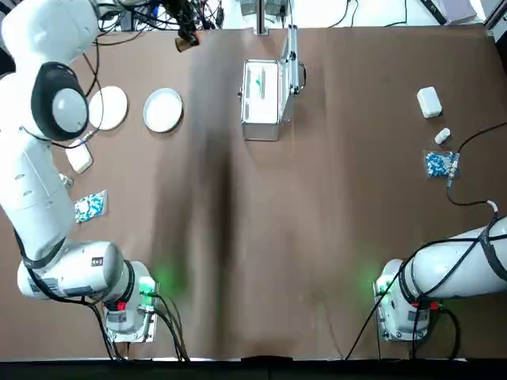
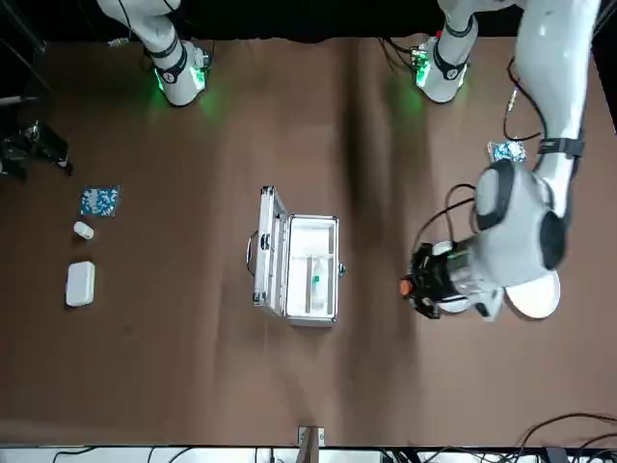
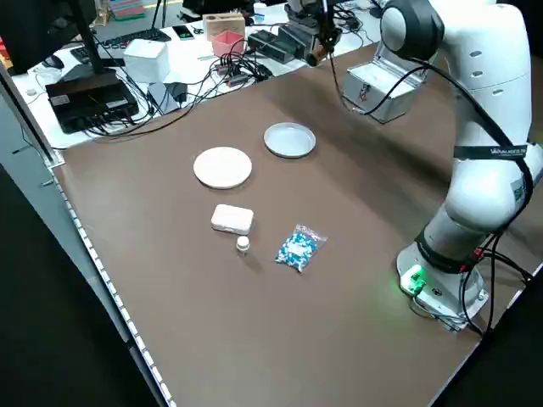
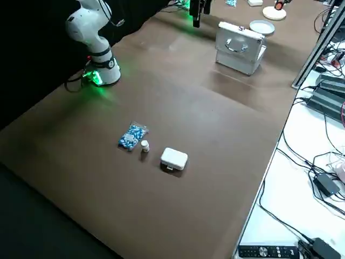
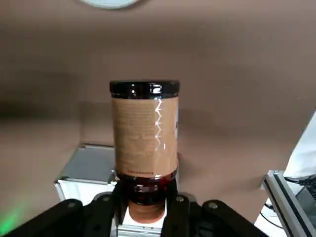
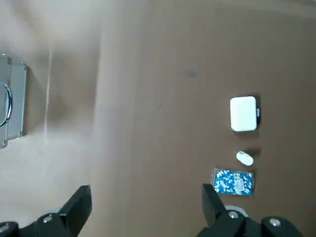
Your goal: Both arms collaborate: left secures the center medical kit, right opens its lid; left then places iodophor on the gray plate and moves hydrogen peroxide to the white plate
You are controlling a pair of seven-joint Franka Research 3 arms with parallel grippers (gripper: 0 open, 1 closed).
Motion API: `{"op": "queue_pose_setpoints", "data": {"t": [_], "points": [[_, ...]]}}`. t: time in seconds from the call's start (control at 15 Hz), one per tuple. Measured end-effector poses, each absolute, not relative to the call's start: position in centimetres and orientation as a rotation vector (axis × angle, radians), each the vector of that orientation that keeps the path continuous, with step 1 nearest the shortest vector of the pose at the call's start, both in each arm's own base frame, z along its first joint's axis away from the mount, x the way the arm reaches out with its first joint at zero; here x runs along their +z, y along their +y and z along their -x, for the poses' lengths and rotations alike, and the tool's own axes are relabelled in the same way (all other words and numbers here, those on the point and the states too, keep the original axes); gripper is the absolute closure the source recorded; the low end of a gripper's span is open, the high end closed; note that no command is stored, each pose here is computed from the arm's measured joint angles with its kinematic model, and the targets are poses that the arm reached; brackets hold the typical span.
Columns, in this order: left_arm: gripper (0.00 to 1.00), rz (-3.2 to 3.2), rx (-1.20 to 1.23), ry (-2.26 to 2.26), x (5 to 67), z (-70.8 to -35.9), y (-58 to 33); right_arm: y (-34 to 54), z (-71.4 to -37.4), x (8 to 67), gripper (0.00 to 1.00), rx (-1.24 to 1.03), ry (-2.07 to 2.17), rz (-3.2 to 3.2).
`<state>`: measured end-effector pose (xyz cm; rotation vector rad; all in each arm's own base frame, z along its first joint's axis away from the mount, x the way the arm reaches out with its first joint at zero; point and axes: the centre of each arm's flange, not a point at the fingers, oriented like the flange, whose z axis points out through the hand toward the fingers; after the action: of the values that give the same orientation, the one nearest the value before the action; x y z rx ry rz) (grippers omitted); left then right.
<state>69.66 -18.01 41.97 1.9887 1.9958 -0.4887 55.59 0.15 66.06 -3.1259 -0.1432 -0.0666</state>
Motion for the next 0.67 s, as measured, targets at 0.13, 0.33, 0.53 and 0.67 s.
{"op": "queue_pose_setpoints", "data": {"t": [0.13, 0.33, 0.53, 0.67], "points": [[0.67, -2.009, -0.544, 1.942, 42.5, -69.8, -14.6, 0.1, -55.5, 66.0, 0.01, -0.059, -0.143, 3.126], [0.67, -2.031, -0.6, 1.833, 43.9, -69.7, -10.7, 0.1, -55.5, 66.0, 0.02, -0.056, -0.142, 3.126], [0.67, -2.042, -0.632, 1.777, 44.3, -69.4, -9.9, 0.0, -55.5, 66.0, 0.01, -0.056, -0.139, 3.126], [0.67, -2.064, -0.656, 1.731, 44.1, -69.2, -10.0, 0.0, -55.5, 66.0, 0.02, -0.055, -0.139, 3.126]]}}
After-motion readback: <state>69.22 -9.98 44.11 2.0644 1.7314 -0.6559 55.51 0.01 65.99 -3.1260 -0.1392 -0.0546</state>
